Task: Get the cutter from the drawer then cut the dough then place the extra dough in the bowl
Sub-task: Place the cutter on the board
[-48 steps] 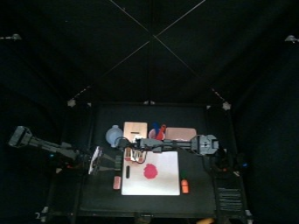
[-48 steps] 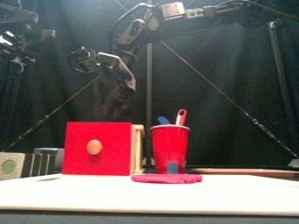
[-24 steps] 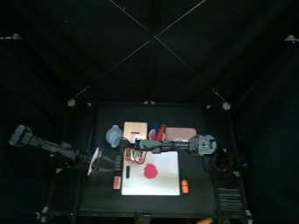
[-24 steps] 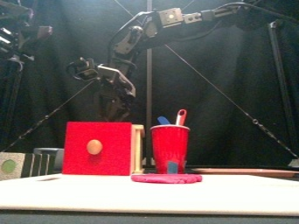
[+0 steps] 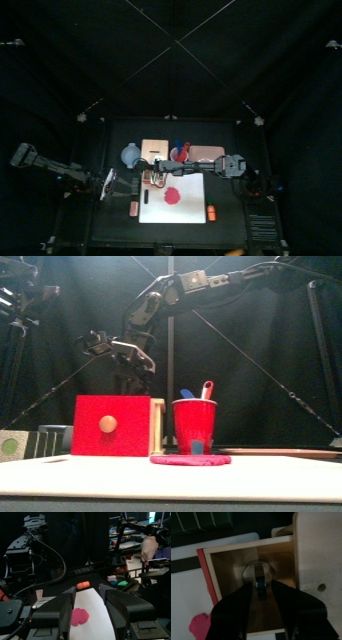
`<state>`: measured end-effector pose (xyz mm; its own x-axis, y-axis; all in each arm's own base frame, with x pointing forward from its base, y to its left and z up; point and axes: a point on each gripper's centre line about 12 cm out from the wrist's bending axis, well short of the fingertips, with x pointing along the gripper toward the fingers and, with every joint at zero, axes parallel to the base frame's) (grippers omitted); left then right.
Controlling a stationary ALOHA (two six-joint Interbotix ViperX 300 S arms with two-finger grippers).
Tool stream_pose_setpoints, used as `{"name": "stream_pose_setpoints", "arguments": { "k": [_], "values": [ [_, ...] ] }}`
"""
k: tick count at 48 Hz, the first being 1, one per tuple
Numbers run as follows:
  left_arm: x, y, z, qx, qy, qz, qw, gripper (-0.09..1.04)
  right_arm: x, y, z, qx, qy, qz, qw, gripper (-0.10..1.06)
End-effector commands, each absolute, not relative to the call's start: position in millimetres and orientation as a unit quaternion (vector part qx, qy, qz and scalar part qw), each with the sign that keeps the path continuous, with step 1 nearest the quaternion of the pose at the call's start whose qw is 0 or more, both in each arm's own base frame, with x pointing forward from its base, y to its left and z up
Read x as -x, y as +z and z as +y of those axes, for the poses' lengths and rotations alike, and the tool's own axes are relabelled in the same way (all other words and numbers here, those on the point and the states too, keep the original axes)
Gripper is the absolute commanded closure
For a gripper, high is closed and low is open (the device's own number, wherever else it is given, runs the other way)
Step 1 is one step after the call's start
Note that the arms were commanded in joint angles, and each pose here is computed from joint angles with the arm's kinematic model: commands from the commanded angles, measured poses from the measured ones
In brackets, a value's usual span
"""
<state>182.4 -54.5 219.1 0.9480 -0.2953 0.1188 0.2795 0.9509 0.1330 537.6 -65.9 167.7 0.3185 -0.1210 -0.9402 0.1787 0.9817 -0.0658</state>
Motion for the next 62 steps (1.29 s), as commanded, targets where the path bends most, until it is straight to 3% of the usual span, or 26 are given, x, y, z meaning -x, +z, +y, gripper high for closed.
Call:
{"name": "stream_pose_setpoints", "arguments": {
  "k": [1,7,19,33,45,54,62],
  "values": [
    [-184,224,-56,-0.056,-0.146,-0.076,0.985,0.14,-540,190,-70,-0.027,-0.096,0.554,0.826,0.36],
    [-184,223,-55,-0.056,-0.147,-0.075,0.985,0.14,-541,192,-70,-0.033,-0.096,0.552,0.828,0.48],
    [-184,221,-54,-0.052,-0.143,-0.070,0.986,0.14,-545,217,-62,-0.042,-0.090,0.540,0.836,0.48],
    [-186,213,-51,-0.040,-0.131,-0.032,0.990,0.14,-543,285,-49,-0.038,-0.086,0.527,0.845,0.48],
    [-187,212,-49,-0.030,-0.122,-0.021,0.992,0.14,-539,328,-50,-0.004,-0.116,0.522,0.845,0.49],
    [-188,213,-49,-0.026,-0.120,-0.023,0.992,0.14,-526,355,-39,-0.001,-0.119,0.536,0.836,0.49],
    [-188,213,-46,-0.018,-0.109,-0.021,0.994,0.14,-513,354,-18,-0.010,-0.128,0.564,0.816,0.49]
  ]
}}
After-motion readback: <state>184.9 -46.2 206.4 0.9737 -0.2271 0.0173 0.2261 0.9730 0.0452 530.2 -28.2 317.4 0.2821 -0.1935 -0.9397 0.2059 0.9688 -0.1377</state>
